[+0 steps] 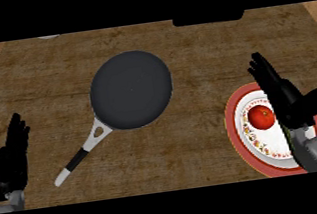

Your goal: Pick the squash from the plate and place it in the pan

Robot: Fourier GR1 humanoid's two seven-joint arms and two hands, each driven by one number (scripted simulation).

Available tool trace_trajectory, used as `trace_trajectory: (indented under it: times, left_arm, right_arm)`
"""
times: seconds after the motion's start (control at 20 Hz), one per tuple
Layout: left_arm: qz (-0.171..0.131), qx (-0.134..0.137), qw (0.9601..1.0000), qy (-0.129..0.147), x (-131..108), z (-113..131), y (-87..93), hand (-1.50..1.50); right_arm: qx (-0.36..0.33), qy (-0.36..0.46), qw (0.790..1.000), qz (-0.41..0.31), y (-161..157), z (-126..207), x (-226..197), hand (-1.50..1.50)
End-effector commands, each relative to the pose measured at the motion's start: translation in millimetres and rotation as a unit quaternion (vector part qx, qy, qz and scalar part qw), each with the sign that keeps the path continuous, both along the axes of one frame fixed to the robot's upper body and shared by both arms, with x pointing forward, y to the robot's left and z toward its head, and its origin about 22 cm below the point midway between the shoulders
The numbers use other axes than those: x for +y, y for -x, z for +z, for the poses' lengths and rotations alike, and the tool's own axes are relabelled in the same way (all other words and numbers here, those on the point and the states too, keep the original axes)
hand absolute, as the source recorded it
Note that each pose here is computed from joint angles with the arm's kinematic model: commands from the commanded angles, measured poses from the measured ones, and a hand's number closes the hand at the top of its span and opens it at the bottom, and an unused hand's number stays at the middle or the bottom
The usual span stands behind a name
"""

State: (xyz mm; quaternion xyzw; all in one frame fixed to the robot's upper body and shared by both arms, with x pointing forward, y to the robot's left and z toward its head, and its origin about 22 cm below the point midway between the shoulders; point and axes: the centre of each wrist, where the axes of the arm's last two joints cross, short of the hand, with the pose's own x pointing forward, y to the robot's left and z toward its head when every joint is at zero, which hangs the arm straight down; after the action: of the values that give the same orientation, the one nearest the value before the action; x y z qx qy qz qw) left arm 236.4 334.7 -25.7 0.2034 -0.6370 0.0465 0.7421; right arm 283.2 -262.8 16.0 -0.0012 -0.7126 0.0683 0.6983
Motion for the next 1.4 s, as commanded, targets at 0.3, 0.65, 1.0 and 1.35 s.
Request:
trace_trajectory:
  times: [0.3,0.65,1.0,1.35]
  left_arm:
    - [-0.115,0.017,0.9911,-0.065,-17.9,13.6,-0.8,0.0]
    - [-0.139,0.047,0.9874,-0.058,-43.8,13.0,14.9,0.0]
    - [-0.141,0.034,0.9878,-0.057,-52.7,28.0,10.3,0.0]
    - [-0.154,0.042,0.9849,-0.066,-49.2,37.2,11.1,0.0]
  right_arm:
    - [0.055,0.267,0.953,-0.129,10.8,24.2,-120.7,-1.5]
    - [0.194,0.149,0.904,-0.352,82.7,6.3,-164.6,-1.5]
    - [0.24,0.289,0.901,-0.216,88.5,76.9,-166.3,-1.5]
    - [0.279,0.295,0.907,-0.11,46.8,129.6,-148.4,-1.5]
